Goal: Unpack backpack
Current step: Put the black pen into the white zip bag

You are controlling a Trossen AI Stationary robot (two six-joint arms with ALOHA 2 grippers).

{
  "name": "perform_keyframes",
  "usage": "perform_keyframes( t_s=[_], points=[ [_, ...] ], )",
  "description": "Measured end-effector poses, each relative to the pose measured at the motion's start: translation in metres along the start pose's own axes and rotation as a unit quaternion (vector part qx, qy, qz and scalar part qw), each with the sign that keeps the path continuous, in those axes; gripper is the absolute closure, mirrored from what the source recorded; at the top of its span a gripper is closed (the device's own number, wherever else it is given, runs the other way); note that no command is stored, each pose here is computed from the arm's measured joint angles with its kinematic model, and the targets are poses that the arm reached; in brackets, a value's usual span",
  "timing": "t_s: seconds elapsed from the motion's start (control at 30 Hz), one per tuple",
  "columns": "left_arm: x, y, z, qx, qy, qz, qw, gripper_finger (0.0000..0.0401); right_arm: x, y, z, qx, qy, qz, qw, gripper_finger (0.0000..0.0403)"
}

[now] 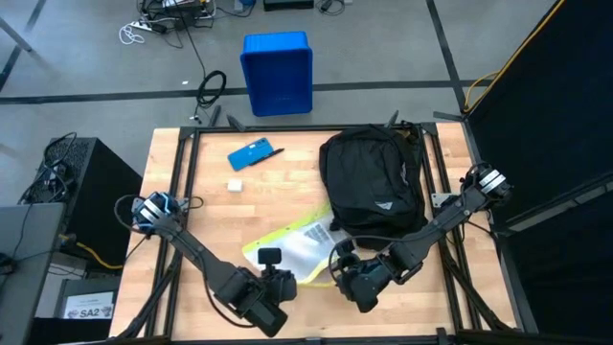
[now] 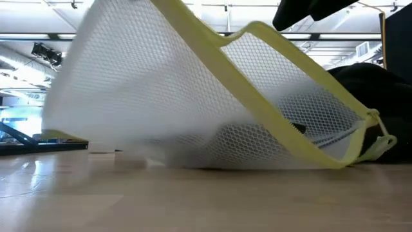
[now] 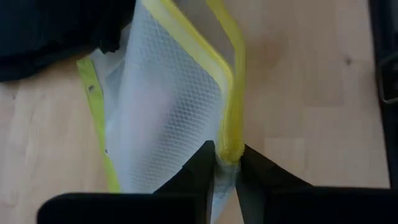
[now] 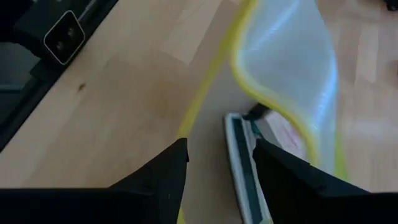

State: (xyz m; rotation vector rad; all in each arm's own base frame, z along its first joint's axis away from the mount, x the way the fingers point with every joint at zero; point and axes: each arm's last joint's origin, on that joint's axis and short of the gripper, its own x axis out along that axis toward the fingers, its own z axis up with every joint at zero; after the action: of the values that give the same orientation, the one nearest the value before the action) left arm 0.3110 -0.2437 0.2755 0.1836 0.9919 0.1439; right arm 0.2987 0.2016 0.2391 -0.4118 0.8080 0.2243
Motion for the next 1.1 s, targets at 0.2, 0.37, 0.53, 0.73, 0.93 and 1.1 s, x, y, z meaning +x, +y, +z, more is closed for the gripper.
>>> perform_keyframes(
  t_s=[0.2, 0.37, 0.53, 0.73, 0.93, 1.1],
  points=[
    [0.001, -0.003, 0.002, -0.008, -0.011, -0.012, 1.0, 0.0292, 0.001, -0.003, 0.001, 0.006, -0.003, -0.003, 1.0, 0.0245],
    [0.002, -0.002, 0.002, 0.002, -0.01, -0.012, 1.0, 0.0198, 0.002, -0.004, 0.001, 0.006, -0.002, -0.004, 1.0, 0.0247],
    [-0.012, 0.013, 0.01, 0.017, -0.003, 0.039, 0.999, 0.0123, 0.002, -0.005, 0.0, -0.005, 0.0, -0.005, 1.0, 0.0249],
    [-0.044, 0.037, 0.026, 0.029, -0.02, 0.116, 0.993, 0.0107, 0.002, -0.006, 0.0, -0.014, 0.001, -0.005, 1.0, 0.0252],
    [-0.035, 0.076, 0.028, 0.054, 0.013, 0.18, 0.982, 0.0117, 0.003, -0.009, 0.0, -0.027, 0.002, -0.009, 1.0, 0.0254],
    [-0.008, 0.146, 0.018, 0.028, 0.033, 0.176, 0.983, 0.0128, 0.006, -0.016, -0.001, -0.017, 0.008, -0.015, 1.0, 0.0256]
  ],
)
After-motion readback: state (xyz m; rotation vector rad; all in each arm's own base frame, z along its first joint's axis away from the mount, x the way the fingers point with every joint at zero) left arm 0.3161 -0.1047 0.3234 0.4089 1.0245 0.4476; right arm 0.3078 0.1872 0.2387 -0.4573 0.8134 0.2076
